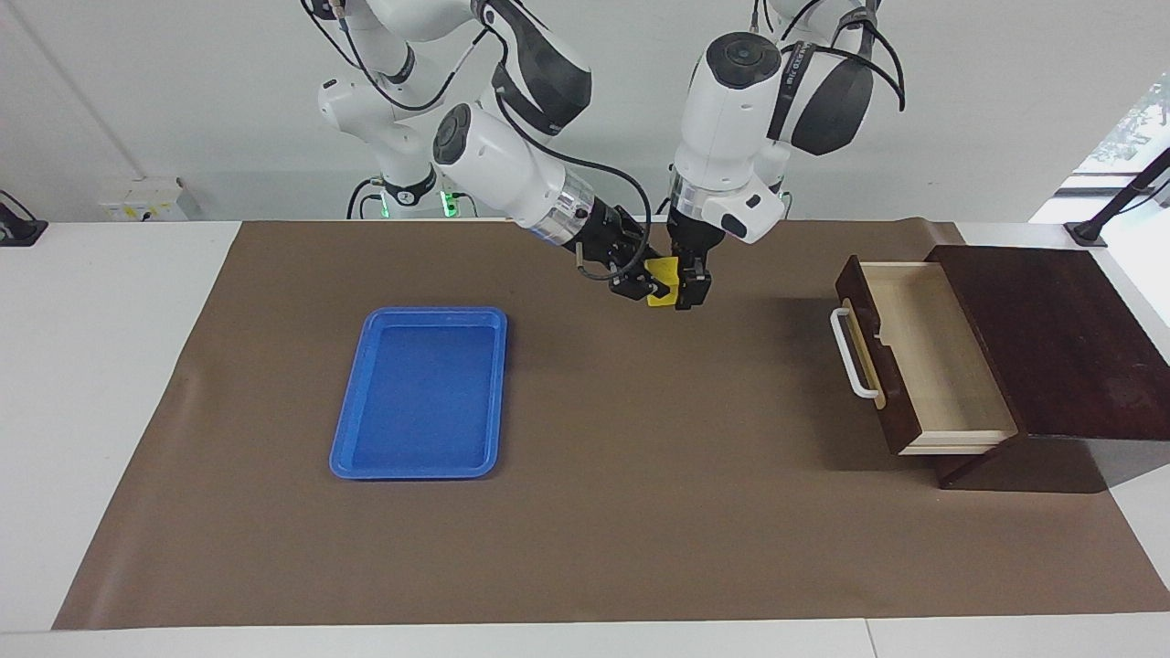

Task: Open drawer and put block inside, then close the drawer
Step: 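Grasp the block with the left gripper and open the right gripper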

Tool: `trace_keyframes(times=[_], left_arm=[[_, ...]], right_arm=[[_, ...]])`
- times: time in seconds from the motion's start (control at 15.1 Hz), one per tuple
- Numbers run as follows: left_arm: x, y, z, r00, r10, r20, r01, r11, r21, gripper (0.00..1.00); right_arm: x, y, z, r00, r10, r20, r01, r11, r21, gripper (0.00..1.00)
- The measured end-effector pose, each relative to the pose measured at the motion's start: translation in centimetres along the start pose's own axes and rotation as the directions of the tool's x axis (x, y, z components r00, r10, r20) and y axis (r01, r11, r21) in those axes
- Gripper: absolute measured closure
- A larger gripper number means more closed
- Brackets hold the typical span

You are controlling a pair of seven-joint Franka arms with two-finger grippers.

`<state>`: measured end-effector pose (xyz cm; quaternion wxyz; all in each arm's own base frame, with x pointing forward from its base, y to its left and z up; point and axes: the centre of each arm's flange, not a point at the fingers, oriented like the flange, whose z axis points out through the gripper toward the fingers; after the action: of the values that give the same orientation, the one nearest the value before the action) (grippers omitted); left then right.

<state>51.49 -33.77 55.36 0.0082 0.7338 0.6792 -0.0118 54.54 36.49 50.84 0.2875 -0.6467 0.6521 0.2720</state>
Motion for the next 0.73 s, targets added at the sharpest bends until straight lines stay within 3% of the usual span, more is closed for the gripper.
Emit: trace_keyframes(times=[0.2,0.73], left_arm=[[-0.11,-0.10,0.02,1.000,0.001,-0.001,-0.001,1.000,0.003,0.44],[-0.12,-0.09,0.02,1.000,0.000,-0.001,0.000,1.000,0.002,0.45]], right_arm=[[0.17,-0.20,-0.08,1.000,0.004,0.000,-0.004,1.000,0.005,0.45],[0.16,-0.22,-0.10,1.000,0.004,0.000,-0.004,1.000,0.004,0.45]])
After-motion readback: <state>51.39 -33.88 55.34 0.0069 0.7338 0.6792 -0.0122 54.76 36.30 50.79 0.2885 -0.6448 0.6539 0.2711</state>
